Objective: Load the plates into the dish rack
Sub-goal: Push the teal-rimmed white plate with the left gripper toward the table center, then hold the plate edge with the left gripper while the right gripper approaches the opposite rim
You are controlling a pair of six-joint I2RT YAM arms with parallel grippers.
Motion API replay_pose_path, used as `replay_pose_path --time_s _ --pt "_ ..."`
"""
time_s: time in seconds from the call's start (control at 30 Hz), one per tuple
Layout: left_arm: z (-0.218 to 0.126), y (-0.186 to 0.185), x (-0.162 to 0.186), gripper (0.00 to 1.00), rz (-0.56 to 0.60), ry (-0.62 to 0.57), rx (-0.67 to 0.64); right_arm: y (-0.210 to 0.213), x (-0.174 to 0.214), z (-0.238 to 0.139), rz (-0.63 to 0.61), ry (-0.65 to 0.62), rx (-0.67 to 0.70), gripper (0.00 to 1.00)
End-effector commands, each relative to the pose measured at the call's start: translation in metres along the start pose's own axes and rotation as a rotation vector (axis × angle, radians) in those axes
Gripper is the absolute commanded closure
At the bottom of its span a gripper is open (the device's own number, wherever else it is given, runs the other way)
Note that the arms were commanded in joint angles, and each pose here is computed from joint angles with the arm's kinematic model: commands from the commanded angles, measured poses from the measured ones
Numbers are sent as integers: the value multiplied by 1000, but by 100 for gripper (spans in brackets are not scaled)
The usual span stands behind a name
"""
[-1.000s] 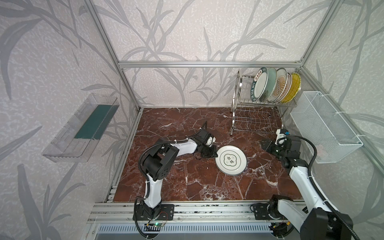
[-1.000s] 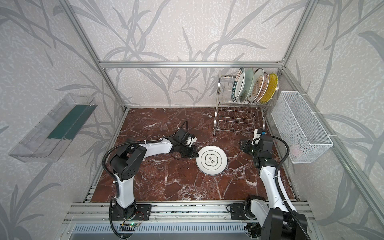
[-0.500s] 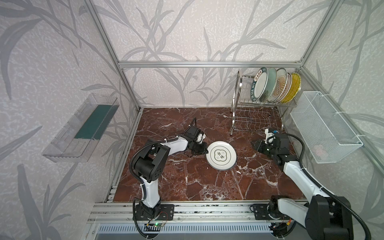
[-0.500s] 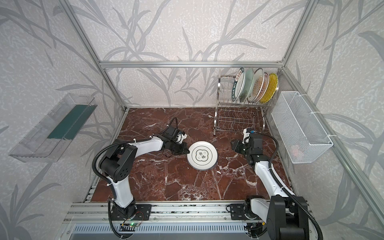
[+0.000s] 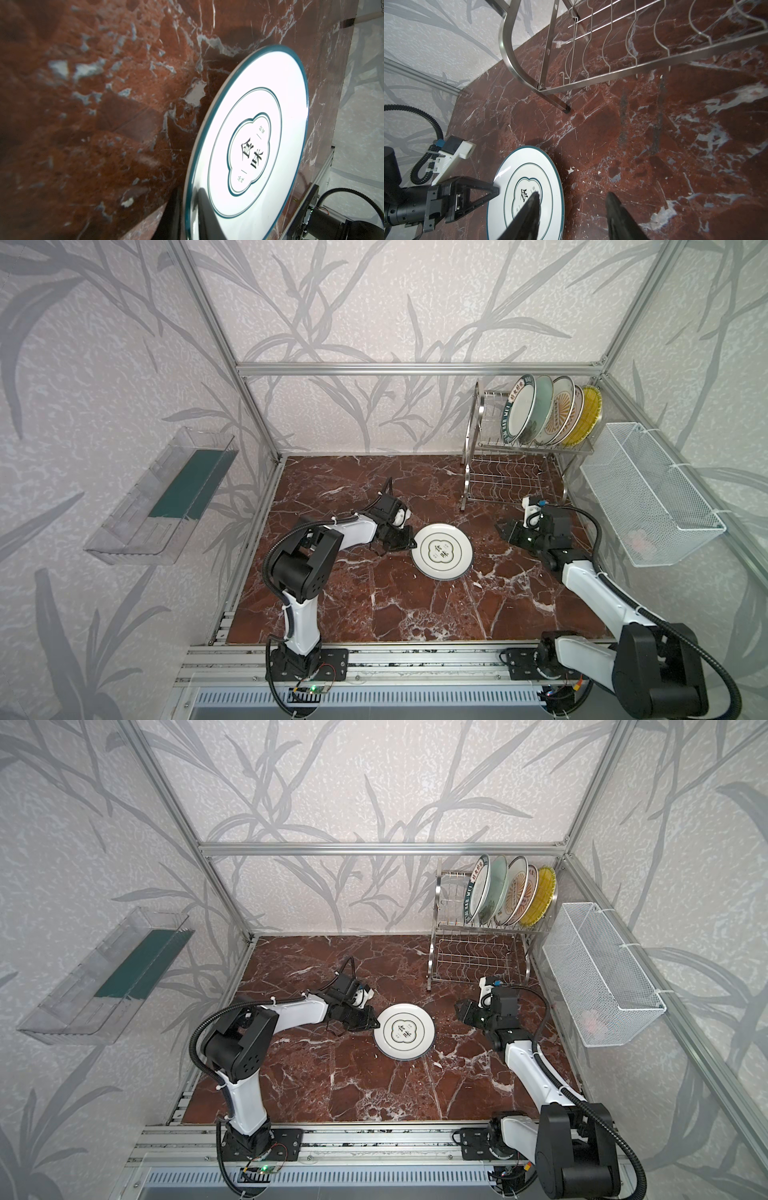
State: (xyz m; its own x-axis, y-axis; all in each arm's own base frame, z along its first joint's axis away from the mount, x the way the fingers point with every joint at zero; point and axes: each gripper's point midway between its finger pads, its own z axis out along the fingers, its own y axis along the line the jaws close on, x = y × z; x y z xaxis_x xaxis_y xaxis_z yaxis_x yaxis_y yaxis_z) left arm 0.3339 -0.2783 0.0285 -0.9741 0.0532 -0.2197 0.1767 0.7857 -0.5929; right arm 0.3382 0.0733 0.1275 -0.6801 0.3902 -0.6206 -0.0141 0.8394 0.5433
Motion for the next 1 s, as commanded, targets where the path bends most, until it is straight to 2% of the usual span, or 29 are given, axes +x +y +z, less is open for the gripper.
replay_pose_path --time_s 0.0,0.33,0.8,0.97 --pt "6 2 3 82 -9 2 7 3 4 5 -6 0 -10 49" --pt "18 -1 7 80 -40 11 51 6 21 14 -20 41 -20 49" --pt "17 -4 4 98 -43 7 62 9 20 16 -22 40 -24 49" --pt "13 -15 -2 100 -40 0 100 10 19 15 -25 36 -29 49"
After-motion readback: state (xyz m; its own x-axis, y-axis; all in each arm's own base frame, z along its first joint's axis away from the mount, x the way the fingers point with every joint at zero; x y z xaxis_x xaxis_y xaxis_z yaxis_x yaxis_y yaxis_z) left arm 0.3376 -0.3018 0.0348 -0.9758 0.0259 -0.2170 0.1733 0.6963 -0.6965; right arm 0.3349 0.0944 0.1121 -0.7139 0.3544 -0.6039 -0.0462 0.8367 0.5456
